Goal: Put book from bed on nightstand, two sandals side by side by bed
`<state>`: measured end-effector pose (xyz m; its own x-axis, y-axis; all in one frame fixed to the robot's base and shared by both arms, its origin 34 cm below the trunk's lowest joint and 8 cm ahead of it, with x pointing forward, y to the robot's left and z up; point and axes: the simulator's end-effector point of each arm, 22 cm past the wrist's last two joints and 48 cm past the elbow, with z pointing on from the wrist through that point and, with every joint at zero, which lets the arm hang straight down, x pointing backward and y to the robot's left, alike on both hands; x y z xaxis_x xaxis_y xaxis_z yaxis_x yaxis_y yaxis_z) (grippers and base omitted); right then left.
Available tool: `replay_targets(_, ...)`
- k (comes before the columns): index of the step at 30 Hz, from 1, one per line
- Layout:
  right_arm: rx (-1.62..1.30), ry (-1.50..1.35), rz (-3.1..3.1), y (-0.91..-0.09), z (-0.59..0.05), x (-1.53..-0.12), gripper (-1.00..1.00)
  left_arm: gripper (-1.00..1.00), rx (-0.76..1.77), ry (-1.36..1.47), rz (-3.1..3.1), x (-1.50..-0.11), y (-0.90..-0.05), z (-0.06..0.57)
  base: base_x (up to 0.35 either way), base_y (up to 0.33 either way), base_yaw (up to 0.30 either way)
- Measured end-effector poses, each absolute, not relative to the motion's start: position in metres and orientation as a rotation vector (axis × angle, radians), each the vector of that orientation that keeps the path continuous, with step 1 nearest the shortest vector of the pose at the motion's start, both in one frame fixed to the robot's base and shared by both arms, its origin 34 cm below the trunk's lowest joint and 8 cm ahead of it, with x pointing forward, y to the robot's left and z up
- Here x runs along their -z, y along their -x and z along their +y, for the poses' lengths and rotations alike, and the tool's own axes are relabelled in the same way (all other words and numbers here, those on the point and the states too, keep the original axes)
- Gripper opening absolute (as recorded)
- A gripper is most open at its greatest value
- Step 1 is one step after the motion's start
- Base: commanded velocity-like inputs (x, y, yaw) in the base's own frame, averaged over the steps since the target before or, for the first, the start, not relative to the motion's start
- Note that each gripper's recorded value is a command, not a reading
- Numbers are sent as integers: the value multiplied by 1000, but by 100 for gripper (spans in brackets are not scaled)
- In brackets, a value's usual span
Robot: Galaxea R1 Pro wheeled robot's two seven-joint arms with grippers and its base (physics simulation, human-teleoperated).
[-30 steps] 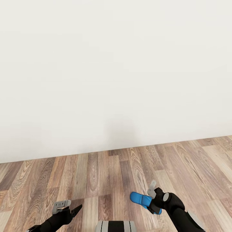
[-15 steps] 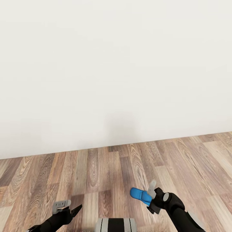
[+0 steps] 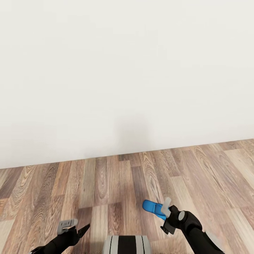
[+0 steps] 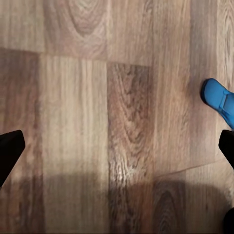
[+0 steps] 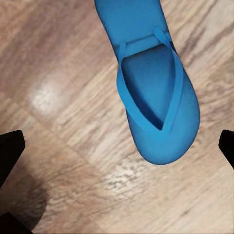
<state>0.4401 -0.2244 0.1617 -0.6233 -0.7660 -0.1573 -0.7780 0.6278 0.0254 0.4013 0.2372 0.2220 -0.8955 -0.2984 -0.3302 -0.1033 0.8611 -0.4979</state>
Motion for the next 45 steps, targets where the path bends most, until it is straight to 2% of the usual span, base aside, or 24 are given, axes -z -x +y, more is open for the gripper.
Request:
replay_targets(9,-133,1322,2717,-435,-223,-158,100,100,674,300,2637,-221,-400,237,0,0,0)
replay_targets(20,132,1570,2654,-442,-262,-157,100,100,678,300,2637,-220,-400,235,0,0,0)
replay_targets(29,315,1534,2583,-468,-275,-162,100,100,679,299,2637,-220,-400,235,0,0,0)
replay_targets(45,287,1512,2568,-473,-258,-162,100,100,681,300,2636,-221,-400,234,0,0,0)
